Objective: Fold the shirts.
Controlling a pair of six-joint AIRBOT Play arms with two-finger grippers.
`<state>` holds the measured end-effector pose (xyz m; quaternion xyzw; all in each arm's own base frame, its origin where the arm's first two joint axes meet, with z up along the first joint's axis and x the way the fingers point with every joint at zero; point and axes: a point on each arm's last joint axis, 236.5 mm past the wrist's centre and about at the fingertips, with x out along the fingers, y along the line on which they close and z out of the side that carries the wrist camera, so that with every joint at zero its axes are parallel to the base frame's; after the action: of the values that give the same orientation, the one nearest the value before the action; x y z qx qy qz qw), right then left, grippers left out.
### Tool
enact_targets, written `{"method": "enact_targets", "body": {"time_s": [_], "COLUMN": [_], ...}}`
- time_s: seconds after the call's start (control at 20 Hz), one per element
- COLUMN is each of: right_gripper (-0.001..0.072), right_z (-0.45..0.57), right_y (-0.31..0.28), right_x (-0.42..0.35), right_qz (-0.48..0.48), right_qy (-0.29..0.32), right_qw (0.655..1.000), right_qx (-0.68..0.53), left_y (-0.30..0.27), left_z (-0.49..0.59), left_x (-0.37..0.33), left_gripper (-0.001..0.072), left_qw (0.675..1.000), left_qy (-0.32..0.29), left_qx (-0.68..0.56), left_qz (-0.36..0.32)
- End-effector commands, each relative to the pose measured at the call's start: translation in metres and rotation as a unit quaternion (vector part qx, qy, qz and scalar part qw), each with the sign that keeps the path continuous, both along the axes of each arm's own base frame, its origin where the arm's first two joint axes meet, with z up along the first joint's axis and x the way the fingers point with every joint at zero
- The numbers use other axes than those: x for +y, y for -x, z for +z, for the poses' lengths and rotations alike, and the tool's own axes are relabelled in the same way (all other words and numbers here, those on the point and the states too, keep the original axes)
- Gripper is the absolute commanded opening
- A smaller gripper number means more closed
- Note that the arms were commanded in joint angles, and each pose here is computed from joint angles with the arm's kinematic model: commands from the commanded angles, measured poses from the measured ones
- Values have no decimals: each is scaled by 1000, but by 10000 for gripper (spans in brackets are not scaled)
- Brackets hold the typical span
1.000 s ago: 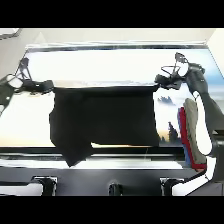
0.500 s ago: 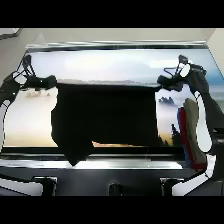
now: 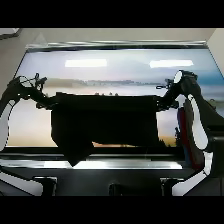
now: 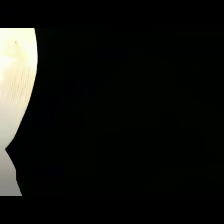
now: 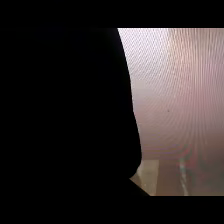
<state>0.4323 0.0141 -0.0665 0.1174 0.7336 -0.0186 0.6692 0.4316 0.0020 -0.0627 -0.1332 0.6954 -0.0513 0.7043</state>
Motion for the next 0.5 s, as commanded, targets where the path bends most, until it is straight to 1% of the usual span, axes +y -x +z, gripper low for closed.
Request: {"method": "enact_targets", "body": {"time_s": [0.0, 0.05, 0.1, 0.2, 0.3, 0.35, 0.4, 0.45], "right_gripper": [125, 270, 355, 439, 439, 439, 439, 439], "right_z": [-7, -3, 5, 28, 48, 54, 58, 57], "right_y": [11, 11, 10, 13, 31, 44, 56, 66], "right_x": [2, 3, 0, -11, -34, -42, -46, -49], "right_qz": [-5, -6, 3, 8, -22, -33, -32, -33], "right_qy": [-3, -4, -1, -4, -11, -20, -25, -22], "right_qw": [1000, 1000, 1000, 1000, 1000, 999, 998, 998], "right_qx": [25, 22, 12, -5, 12, 28, 38, 41], "left_y": [29, 28, 27, 29, 46, 63, 86, 111], "left_z": [-14, -11, -5, 14, 31, 34, 31, 19], "left_x": [-5, -4, 0, 14, 29, 27, 21, 16], "left_gripper": [153, 326, 432, 442, 443, 443, 443, 443], "left_qw": [997, 997, 998, 998, 997, 996, 994, 993], "left_qy": [15, 15, 15, 16, 22, 38, 58, 67], "left_qx": [74, 71, 68, 59, 69, 78, 88, 100], "left_qz": [-11, -10, -8, 3, 15, 7, 4, 18]}}
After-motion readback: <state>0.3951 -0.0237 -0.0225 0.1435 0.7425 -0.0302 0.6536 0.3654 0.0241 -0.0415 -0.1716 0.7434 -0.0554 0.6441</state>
